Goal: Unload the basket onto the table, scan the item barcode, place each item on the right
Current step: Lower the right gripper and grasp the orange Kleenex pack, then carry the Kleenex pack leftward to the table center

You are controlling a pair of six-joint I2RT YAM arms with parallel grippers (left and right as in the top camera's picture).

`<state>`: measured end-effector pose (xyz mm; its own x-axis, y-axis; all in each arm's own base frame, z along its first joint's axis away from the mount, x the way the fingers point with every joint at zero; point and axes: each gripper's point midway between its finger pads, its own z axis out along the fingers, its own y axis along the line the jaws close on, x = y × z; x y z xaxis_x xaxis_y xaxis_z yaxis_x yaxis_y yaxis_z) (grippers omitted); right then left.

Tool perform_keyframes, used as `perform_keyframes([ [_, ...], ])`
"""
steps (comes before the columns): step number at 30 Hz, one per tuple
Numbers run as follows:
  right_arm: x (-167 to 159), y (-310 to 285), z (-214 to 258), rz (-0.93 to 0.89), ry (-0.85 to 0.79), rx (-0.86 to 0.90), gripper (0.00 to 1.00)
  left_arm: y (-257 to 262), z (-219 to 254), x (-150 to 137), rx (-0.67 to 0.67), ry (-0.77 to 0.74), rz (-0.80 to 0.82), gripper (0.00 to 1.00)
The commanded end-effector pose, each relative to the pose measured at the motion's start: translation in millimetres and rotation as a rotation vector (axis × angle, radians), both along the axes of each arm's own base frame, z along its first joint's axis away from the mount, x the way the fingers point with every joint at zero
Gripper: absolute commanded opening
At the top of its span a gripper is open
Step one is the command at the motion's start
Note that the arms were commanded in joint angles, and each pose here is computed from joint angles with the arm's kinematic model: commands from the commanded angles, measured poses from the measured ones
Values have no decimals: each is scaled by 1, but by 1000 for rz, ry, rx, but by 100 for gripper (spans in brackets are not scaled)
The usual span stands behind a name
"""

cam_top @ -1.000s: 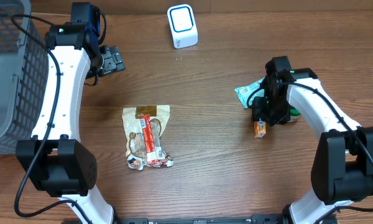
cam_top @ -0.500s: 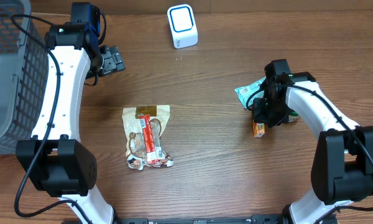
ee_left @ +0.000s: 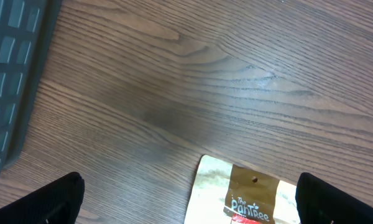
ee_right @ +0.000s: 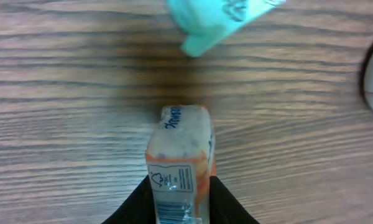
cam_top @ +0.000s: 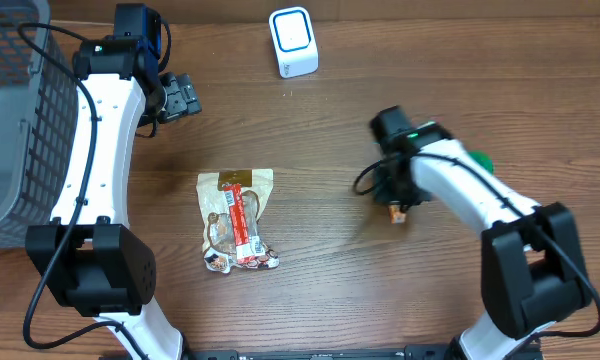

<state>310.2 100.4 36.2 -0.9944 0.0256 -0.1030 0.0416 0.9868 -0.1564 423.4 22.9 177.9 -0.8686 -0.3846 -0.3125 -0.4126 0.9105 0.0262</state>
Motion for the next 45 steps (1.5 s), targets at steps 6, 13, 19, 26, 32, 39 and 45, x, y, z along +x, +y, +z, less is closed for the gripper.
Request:
perform_keyframes([
  [6, -2, 35, 21, 8, -236, -213, 25, 3, 5, 1, 15, -10, -6, 100],
  [13, -9, 38, 31, 11, -327, -317, 24, 3, 5, 1, 15, -10, -6, 100],
  [19, -12, 28, 35, -6, -335, -367, 24, 3, 5, 1, 15, -10, -6, 99],
  [26, -12, 32, 32, -23, -331, -337, 24, 3, 5, 1, 15, -10, -6, 100],
  [32, -14, 29, 29, -16, -318, -359, 24, 3, 5, 1, 15, -10, -6, 100],
  [39, -14, 25, 8, 8, -276, -421, 27, 3, 5, 1, 15, -10, -6, 100],
  [45, -12, 38, -6, 20, -251, -364, 32, 3, 5, 1, 15, -10, -6, 100],
])
